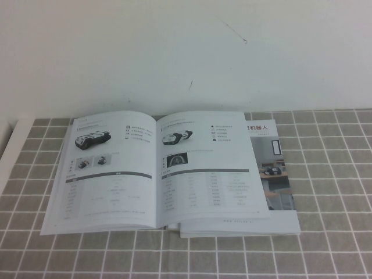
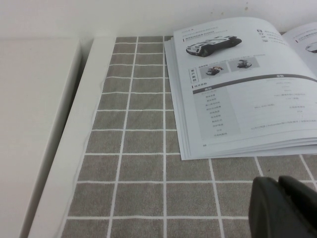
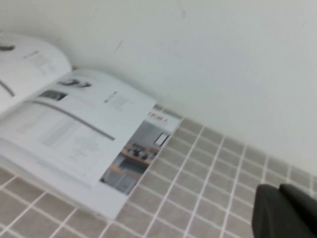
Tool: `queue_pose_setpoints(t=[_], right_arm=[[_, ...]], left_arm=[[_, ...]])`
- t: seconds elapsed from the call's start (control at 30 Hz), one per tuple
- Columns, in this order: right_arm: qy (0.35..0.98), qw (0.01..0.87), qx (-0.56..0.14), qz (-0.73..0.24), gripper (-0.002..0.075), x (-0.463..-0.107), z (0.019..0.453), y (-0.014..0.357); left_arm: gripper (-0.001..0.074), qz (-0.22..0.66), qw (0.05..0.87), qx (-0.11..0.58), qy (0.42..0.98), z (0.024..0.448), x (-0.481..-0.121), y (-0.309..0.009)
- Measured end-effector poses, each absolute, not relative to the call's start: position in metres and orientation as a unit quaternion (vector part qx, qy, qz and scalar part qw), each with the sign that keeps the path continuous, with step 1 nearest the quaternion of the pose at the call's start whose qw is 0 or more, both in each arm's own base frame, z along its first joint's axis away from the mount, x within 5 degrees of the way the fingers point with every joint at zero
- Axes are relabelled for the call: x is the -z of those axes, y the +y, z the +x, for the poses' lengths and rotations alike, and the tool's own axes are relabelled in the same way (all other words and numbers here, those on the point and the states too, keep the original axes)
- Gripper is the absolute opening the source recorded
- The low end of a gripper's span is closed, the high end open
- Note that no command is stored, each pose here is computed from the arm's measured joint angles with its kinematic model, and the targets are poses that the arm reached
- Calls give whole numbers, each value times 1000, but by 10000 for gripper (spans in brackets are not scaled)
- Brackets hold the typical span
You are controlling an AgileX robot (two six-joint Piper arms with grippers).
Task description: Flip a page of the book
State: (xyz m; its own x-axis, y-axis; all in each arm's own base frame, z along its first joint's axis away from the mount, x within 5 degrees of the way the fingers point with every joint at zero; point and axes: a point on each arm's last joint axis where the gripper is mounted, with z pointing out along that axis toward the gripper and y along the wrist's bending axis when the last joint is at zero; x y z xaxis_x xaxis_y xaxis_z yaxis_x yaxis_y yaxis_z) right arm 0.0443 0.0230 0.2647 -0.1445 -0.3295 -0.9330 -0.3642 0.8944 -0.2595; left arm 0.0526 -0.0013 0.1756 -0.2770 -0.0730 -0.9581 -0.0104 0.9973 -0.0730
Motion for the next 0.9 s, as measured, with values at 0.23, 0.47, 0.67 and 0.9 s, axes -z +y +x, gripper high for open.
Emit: queue_pose_setpoints(t=[0.23, 0.47, 0.67, 0.9], right_arm=[[722, 659, 18, -211, 0, -269, 28, 19], [744, 645, 9, -175, 0, -258, 32, 16], [789, 610, 17, -80, 0, -210, 45, 4], [816, 572, 35, -74, -1, -170, 51, 0]], left_arm=[[-4, -26, 601, 26, 799, 53, -176, -1], [-4, -26, 601, 26, 799, 53, -176, -1], [-4, -26, 601, 26, 799, 53, -176, -1], [-4, -26, 601, 26, 799, 53, -176, -1]])
